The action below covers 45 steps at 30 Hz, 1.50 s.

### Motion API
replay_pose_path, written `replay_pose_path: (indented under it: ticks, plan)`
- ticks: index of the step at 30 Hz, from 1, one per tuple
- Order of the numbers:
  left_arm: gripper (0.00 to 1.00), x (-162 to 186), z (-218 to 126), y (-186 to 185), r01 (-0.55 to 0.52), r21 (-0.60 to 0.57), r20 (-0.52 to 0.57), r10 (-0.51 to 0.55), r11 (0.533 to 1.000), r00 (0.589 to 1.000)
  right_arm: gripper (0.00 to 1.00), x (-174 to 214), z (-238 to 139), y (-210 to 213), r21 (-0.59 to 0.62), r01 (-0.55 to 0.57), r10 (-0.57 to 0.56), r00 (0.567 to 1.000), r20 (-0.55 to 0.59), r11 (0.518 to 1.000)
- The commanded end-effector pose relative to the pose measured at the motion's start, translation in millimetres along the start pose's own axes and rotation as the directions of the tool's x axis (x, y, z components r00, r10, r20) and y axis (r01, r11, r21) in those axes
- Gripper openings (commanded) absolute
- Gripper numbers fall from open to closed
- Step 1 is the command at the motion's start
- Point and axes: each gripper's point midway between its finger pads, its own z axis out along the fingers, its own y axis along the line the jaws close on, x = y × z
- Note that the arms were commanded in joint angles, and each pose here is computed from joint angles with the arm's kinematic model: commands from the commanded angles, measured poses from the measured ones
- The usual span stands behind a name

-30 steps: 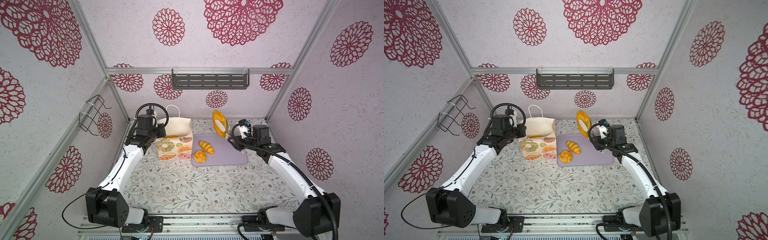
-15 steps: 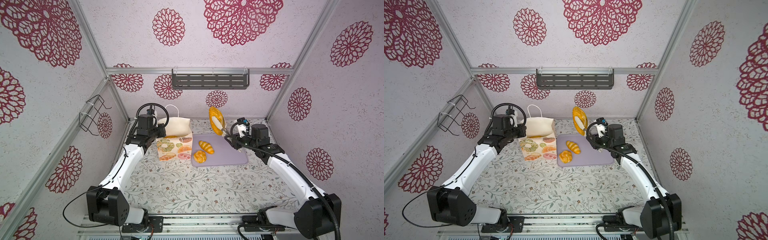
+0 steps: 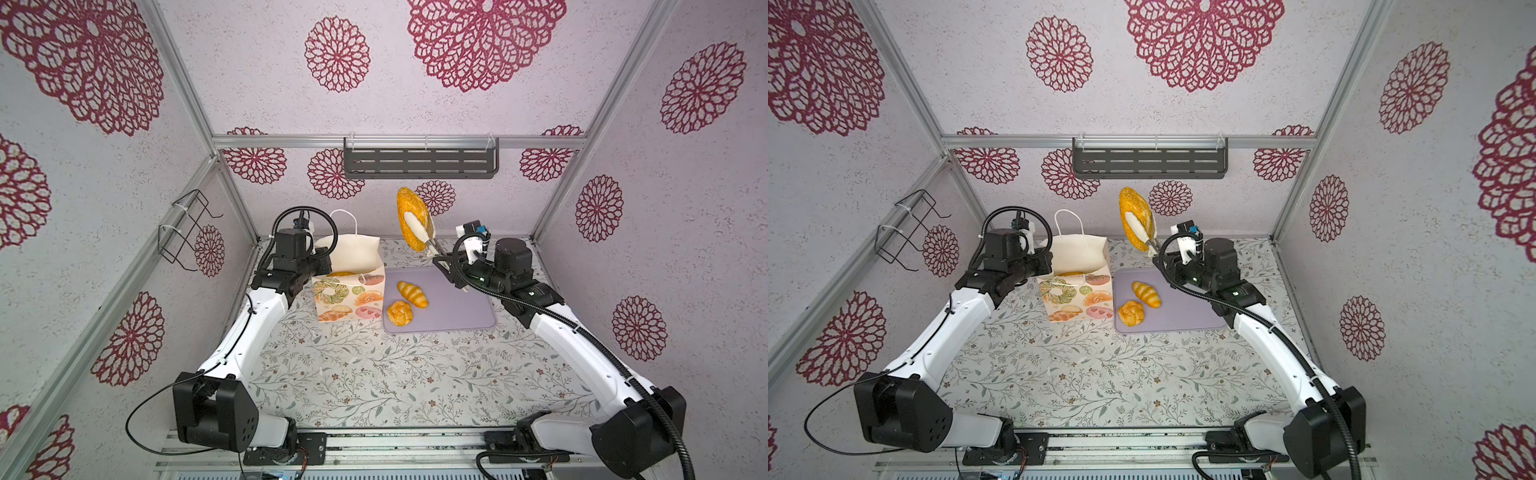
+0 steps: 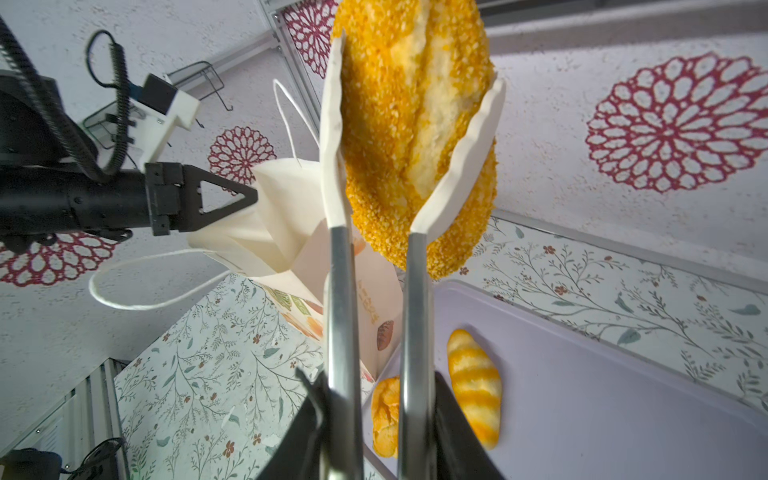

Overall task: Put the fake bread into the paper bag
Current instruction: 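Carry the oval bread in the tongs over the bag's opening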

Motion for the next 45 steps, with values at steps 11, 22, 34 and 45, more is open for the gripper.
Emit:
replay_pose_path:
  ticks: [11,22,34,45]
  plan:
    - [0.00,-4.6,-4.7,-9.7,-0.004,0.048,-0.002,0.004,0.999,1.000,0.34,-63.4,2.1,47.0,-0.109,0.109,-0.087,0.978,0.188,0.988]
    - [0.00,-8.2,-11.8,-7.9,-0.018,0.032,0.016,0.018,0.999,1.000,0.34,-69.9,14.7,73.7,-0.170,0.134,-0.099,0.975,0.198,0.976]
    - [0.00,-9.0,-13.7,-12.6,-0.012,0.056,0.015,0.011,0.998,1.000,0.33,-67.0,34.4,105.5,-0.246,0.148,-0.103,0.977,0.188,0.958]
    - [0.00,-10.3,-15.4,-13.5,-0.010,0.060,0.021,0.009,0.998,1.000,0.33,-53.1,55.2,121.8,-0.317,0.138,-0.089,0.982,0.166,0.938]
